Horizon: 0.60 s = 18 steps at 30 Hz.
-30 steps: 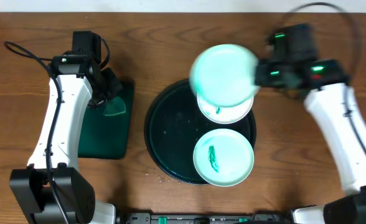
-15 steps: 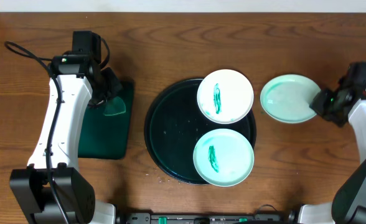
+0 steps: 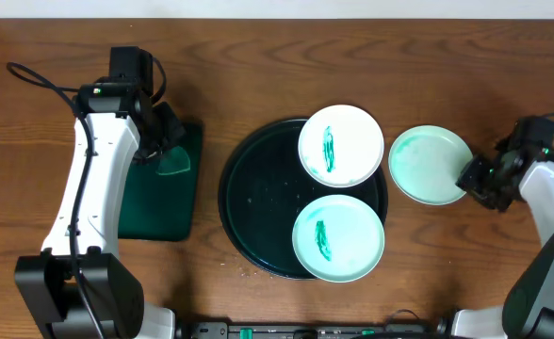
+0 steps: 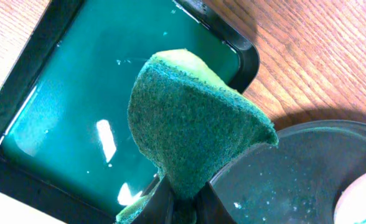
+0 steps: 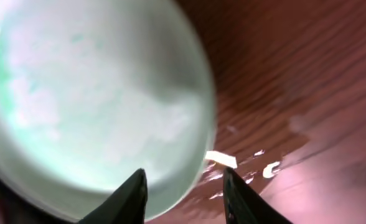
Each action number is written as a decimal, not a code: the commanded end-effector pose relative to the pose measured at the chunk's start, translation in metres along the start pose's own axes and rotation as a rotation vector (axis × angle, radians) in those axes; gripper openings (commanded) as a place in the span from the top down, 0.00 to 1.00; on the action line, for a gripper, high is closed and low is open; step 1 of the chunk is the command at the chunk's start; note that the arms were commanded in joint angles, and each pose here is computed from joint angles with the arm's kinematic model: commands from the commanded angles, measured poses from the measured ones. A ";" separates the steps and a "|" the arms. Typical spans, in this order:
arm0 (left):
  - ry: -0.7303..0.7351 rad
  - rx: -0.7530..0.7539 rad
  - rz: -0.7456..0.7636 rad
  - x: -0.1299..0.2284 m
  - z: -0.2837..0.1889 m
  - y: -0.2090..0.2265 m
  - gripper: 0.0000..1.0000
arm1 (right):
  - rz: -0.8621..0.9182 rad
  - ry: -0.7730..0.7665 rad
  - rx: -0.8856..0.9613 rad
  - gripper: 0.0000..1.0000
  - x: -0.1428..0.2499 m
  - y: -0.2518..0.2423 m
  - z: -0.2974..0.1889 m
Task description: Clean dirty plates on tray and stack at the side
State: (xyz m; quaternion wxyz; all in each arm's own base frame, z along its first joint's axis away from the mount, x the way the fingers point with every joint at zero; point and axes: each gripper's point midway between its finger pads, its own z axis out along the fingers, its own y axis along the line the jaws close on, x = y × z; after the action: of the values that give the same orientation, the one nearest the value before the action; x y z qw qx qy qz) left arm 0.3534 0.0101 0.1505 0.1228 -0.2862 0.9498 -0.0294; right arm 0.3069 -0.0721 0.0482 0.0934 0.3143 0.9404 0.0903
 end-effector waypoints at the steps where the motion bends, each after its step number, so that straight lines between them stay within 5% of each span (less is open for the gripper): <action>1: -0.026 0.008 0.006 -0.006 -0.007 -0.001 0.93 | -0.155 0.035 -0.183 0.63 -0.001 0.058 -0.032; 9: -0.024 0.008 0.010 -0.005 -0.007 -0.001 0.93 | -0.450 0.284 -0.180 0.64 0.093 0.106 -0.030; 18: -0.021 0.006 0.010 -0.005 -0.007 0.000 0.93 | -0.606 0.425 -0.048 0.67 0.159 0.091 -0.006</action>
State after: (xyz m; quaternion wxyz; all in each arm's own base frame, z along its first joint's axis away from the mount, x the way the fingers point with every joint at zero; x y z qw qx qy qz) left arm 0.3532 0.0101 0.1504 0.1224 -0.2860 0.9499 -0.0293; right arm 0.2464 0.0944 0.0687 -0.0596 0.0173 0.9851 0.1606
